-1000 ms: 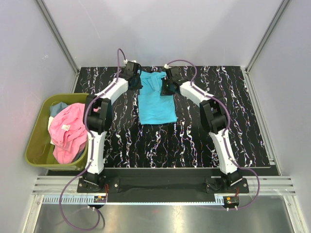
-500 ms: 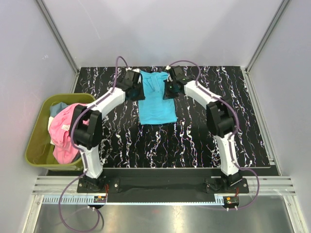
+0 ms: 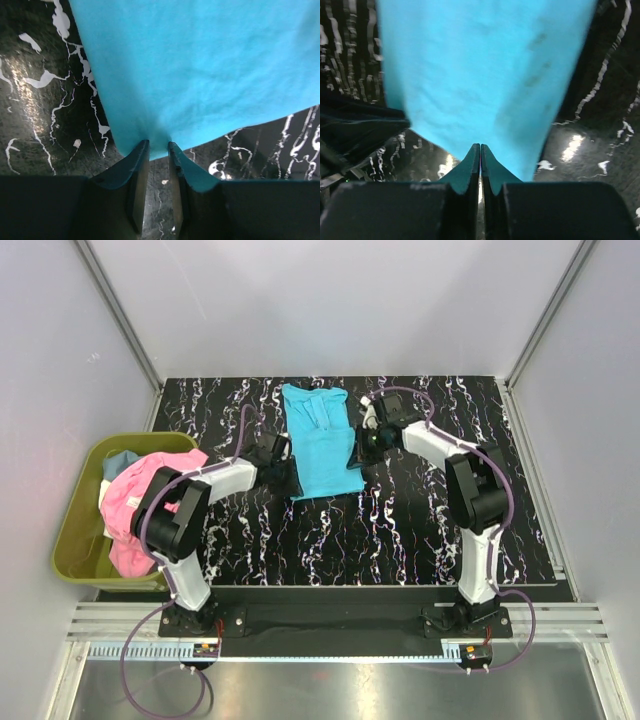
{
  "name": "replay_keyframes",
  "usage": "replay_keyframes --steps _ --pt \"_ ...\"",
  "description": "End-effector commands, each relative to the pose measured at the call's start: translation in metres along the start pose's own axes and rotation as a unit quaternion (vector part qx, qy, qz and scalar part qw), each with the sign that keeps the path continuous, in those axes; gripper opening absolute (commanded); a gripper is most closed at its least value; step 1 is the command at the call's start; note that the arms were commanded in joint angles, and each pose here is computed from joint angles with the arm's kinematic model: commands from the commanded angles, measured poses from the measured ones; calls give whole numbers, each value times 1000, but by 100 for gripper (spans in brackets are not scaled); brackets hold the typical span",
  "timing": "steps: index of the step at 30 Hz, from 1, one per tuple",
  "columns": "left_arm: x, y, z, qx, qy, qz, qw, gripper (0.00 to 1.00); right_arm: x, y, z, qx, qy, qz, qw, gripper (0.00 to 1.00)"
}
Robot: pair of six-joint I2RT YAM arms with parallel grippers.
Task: Fold and stack the t-shirts
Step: Fold the tshirt
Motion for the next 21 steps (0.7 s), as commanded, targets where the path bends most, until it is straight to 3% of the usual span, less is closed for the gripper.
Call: replay_keyframes --steps 1,8,14,21 --pt "9 2 -1 -9 -15 -8 1000 27 11 -28 -3 21 21 25 999 9" --pt "11 13 -13 -7 -2 49 999 26 28 -57 -25 53 50 4 997 8" --pt "-3 26 -15 1 7 141 990 26 13 -68 -35 64 36 -36 997 8" --pt "-21 3 -13 8 -17 54 998 31 -16 -44 -29 46 13 -5 999 11"
Point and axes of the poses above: each gripper's point midway between its finger pads, its own x axis out along the fingers, its own y axis along the line the jaws close on, z = x × y, the point moved 10 cm from there along -x, back along the fingers, and after that the axes turned 9 degrees about x, right-handed, at the moved point
